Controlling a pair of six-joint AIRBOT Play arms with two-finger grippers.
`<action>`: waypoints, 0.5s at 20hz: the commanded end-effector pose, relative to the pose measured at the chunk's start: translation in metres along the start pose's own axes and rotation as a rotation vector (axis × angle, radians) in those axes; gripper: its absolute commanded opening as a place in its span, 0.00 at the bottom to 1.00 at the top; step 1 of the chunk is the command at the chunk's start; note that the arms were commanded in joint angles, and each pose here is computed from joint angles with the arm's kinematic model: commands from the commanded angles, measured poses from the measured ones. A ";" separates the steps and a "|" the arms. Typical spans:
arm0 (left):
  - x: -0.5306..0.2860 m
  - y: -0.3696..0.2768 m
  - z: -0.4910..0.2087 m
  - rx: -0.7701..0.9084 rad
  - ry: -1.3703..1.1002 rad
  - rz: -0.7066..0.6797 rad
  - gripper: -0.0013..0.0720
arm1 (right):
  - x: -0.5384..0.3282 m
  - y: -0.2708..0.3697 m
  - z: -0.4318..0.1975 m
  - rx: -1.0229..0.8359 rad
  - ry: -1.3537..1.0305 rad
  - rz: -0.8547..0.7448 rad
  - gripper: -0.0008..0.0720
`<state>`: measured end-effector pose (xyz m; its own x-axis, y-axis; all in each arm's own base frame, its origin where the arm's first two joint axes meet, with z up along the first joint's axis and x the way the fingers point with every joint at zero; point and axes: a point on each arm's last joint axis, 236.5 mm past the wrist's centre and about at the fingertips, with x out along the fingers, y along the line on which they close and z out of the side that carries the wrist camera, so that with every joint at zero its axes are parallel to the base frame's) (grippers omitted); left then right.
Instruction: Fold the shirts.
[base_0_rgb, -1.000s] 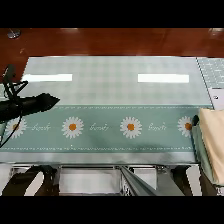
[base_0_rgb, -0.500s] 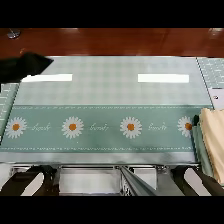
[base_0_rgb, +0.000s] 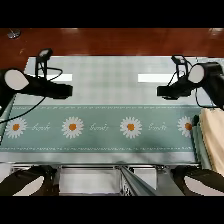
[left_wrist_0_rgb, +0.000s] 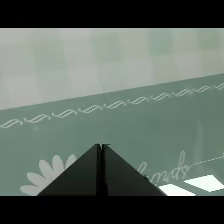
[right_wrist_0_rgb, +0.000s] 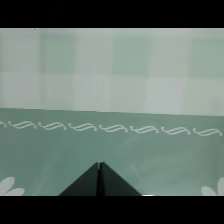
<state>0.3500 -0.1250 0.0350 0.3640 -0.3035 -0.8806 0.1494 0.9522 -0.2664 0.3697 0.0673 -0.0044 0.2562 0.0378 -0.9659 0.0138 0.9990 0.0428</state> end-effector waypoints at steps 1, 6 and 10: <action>0.020 0.028 -0.020 -0.017 0.083 0.082 0.07 | 0.020 -0.010 -0.004 0.001 0.023 -0.090 0.04; 0.022 0.029 -0.020 -0.006 0.088 0.085 0.07 | 0.020 -0.010 -0.009 0.008 0.046 -0.092 0.04; 0.022 0.029 -0.020 -0.006 0.088 0.085 0.07 | 0.020 -0.010 -0.009 0.008 0.046 -0.092 0.04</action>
<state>0.3438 -0.1050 0.0016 0.2959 -0.2233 -0.9287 0.1172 0.9734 -0.1967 0.3659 0.0589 -0.0253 0.2123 -0.0472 -0.9761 0.0404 0.9984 -0.0395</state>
